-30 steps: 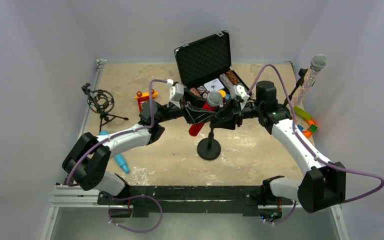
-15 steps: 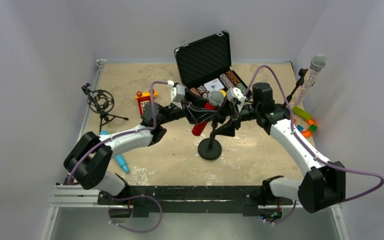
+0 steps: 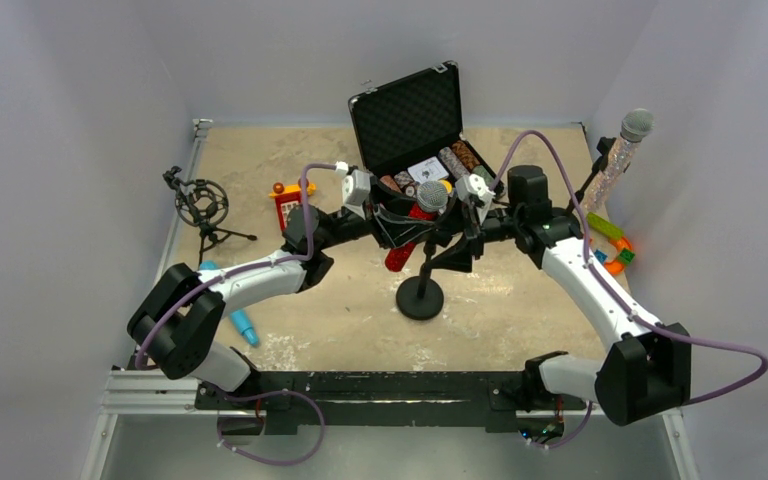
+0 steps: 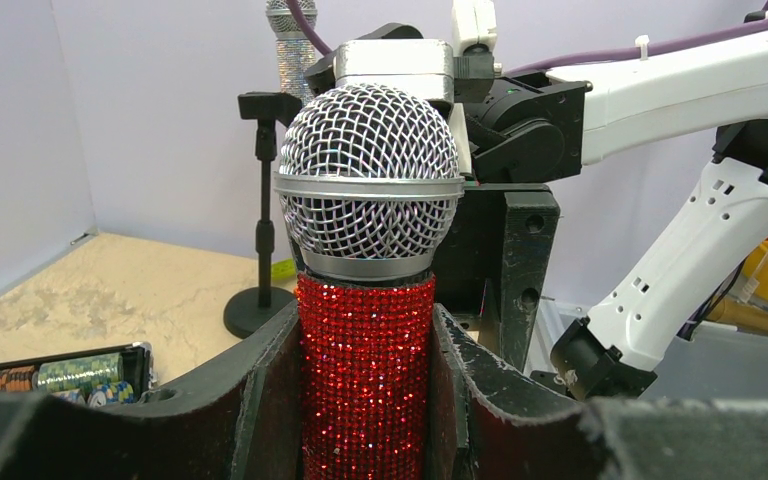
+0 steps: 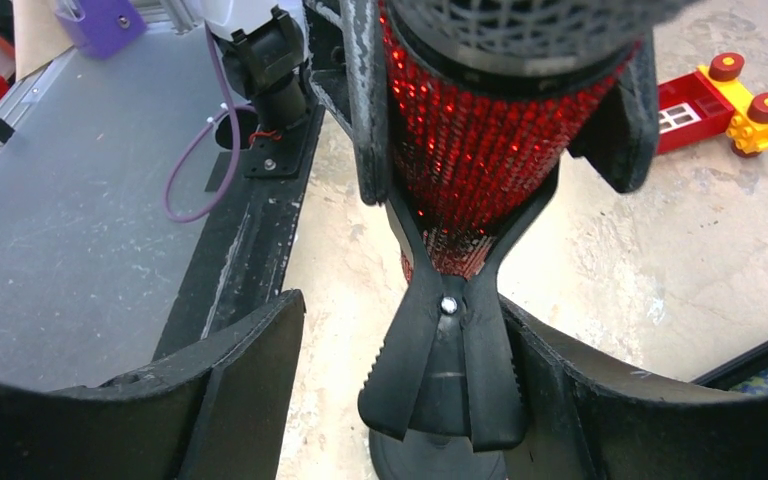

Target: Attach the microphones to the stand

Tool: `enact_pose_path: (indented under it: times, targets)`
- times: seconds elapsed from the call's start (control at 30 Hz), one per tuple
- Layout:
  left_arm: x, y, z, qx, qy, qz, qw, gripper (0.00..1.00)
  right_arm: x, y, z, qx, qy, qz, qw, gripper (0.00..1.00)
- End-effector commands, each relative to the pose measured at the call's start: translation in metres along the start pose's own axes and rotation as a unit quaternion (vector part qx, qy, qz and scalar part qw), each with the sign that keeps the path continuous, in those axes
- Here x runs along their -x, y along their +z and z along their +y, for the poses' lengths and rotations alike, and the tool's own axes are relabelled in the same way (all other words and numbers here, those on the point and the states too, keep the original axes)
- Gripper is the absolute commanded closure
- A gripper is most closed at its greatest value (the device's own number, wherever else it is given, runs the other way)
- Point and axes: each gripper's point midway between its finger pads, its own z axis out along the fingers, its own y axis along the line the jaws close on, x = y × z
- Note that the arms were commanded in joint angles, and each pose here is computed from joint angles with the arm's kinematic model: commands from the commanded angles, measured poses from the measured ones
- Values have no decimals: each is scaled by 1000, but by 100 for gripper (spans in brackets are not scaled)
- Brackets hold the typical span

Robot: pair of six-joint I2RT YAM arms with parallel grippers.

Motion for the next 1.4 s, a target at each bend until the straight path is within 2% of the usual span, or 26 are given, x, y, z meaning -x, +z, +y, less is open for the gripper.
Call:
enact_pose_path:
  times: [0.0, 0.33, 0.43, 0.6, 0.63, 0.7, 0.8, 0.97, 1.0, 1.07, 1.13, 1.2, 1.37]
  targets:
    - [27, 3, -4, -7, 50, -47, 998, 100, 17, -8, 2, -6, -22, -9, 1000, 32]
    - [24, 4, -4, -11, 45, -41, 998, 100, 17, -17, -3, -26, -33, -6, 999, 35]
    - [22, 3, -4, -12, 43, -37, 998, 100, 17, -16, -4, -24, -27, -8, 999, 46]
    - [21, 3, -4, -13, 40, -40, 998, 100, 18, -15, -2, -18, -20, -14, 1000, 85]
    - [23, 4, -5, -15, 40, -42, 998, 100, 19, -15, -1, -16, -18, -15, 1000, 90]
    - [23, 4, -5, -16, 38, -44, 998, 100, 18, -14, 1, -9, -11, -17, 1000, 96]
    - [25, 6, -7, -22, 35, -48, 998, 100, 17, -11, 2, -1, -5, -19, 1000, 99]
    - [22, 7, -9, -29, 29, -46, 998, 100, 15, -7, 2, 5, 0, -16, 1000, 96]
    - [21, 6, -10, -29, 27, -46, 998, 100, 14, -7, 1, 5, 2, -16, 1000, 91]
    - [19, 5, -11, -28, 23, -46, 998, 99, 13, -7, 2, 7, -3, -14, 1000, 71]
    - [20, 3, -11, -24, 23, -49, 998, 86, 12, -7, 3, 7, -6, -14, 1000, 57]
    - [20, -1, -11, -17, 22, -52, 998, 77, 12, -8, 3, 4, -12, -12, 1000, 47]
    - [24, -8, -14, -5, 19, -56, 998, 52, 11, -9, 5, 4, -22, -11, 1000, 44]
